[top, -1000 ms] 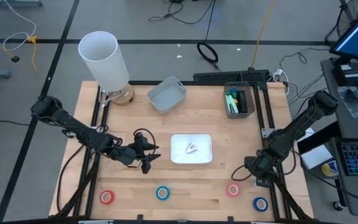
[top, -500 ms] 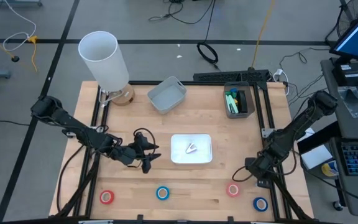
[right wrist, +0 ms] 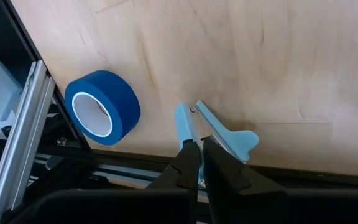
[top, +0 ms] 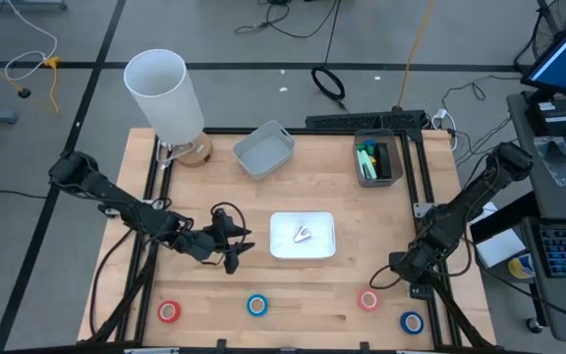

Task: Pick and place Stapler, Stapler remover, tape
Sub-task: Put the gray staple remover into the white bin

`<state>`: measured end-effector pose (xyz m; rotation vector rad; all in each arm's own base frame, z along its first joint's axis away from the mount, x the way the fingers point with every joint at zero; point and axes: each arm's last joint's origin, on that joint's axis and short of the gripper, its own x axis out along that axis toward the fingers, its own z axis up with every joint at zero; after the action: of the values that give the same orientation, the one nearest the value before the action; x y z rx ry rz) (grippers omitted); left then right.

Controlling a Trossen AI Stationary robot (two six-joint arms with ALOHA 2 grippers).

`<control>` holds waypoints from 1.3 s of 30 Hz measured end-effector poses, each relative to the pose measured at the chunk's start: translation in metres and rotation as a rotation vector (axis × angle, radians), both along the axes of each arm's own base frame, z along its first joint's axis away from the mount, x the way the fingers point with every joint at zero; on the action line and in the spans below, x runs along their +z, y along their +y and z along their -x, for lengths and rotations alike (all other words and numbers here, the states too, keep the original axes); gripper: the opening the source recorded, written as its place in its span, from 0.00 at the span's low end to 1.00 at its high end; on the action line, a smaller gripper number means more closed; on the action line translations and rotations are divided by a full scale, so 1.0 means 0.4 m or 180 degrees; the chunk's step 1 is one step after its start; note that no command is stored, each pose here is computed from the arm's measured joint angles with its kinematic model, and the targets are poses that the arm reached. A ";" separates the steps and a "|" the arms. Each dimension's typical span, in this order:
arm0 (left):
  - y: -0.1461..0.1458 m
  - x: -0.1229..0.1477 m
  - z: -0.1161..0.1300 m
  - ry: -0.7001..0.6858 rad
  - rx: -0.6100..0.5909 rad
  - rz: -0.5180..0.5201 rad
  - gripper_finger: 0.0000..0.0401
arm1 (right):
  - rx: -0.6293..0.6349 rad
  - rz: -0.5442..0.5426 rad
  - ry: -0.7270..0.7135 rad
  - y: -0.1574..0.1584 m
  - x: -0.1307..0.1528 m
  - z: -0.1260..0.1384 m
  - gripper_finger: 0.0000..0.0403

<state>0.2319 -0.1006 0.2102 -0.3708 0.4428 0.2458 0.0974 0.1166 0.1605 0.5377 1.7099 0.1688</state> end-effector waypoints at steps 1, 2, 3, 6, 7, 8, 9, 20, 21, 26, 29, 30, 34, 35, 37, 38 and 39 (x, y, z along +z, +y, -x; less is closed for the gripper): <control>0.000 0.000 0.000 0.0000 0.0000 0.0000 0.48 | -0.0001 0.0001 0.0001 0.000 0.000 0.000 0.01; 0.000 0.000 0.000 0.0000 0.0000 0.0000 0.48 | -0.0001 0.0000 -0.0002 0.000 0.000 0.000 0.01; 0.000 0.000 0.000 -0.0001 0.0000 0.0000 0.48 | -0.0003 -0.0001 -0.0013 0.000 0.000 -0.001 0.01; 0.000 0.000 0.000 -0.0001 0.0001 0.0000 0.48 | -0.0010 -0.0021 -0.0079 0.003 0.001 -0.004 0.01; 0.000 0.000 0.000 0.0000 0.0001 -0.0001 0.48 | -0.0016 -0.0030 -0.0135 0.005 0.002 -0.007 0.00; 0.000 0.000 0.000 -0.0001 0.0001 -0.0001 0.48 | -0.0022 -0.0042 -0.0202 0.007 0.002 -0.010 0.00; 0.000 0.000 0.000 0.0000 -0.0002 -0.0005 0.48 | -0.0027 -0.0049 -0.0262 0.008 0.003 -0.013 0.00; 0.000 0.000 0.000 -0.0001 -0.0005 -0.0011 0.48 | -0.0168 0.0087 -0.1167 -0.005 0.041 -0.024 0.00; 0.000 0.000 0.000 -0.0001 -0.0005 -0.0009 0.48 | -0.0179 0.0082 -0.1202 -0.007 0.044 -0.023 0.00; 0.000 0.000 0.000 -0.0002 -0.0005 -0.0010 0.48 | -0.0248 0.0130 -0.1507 -0.017 0.062 -0.020 0.00; 0.000 0.000 0.000 -0.0002 -0.0005 -0.0008 0.48 | -0.0297 0.0142 -0.1882 -0.022 0.080 -0.024 0.00; 0.000 0.000 0.000 -0.0002 -0.0005 -0.0008 0.48 | -0.0306 0.0133 -0.2072 -0.022 0.089 -0.028 0.00; 0.000 0.000 0.000 0.0000 -0.0011 -0.0019 0.48 | -0.0341 0.0131 -0.3097 -0.018 0.142 -0.049 0.00; 0.000 0.000 0.000 0.0001 -0.0012 -0.0021 0.48 | -0.0342 0.0159 -0.3379 -0.017 0.158 -0.056 0.00; 0.000 0.000 0.000 0.0005 -0.0025 -0.0047 0.48 | -0.0327 0.0284 -0.3882 -0.018 0.186 -0.069 0.00; 0.000 0.000 0.000 0.0008 -0.0034 -0.0064 0.48 | -0.0291 0.0379 -0.4090 -0.020 0.196 -0.076 0.00; 0.000 0.000 0.000 0.0011 -0.0043 -0.0083 0.48 | -0.0236 0.0469 -0.4264 -0.021 0.205 -0.084 0.00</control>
<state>0.2320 -0.1007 0.2104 -0.3418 0.4450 0.2389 0.1311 0.1081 0.2425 0.2434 0.3898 0.2638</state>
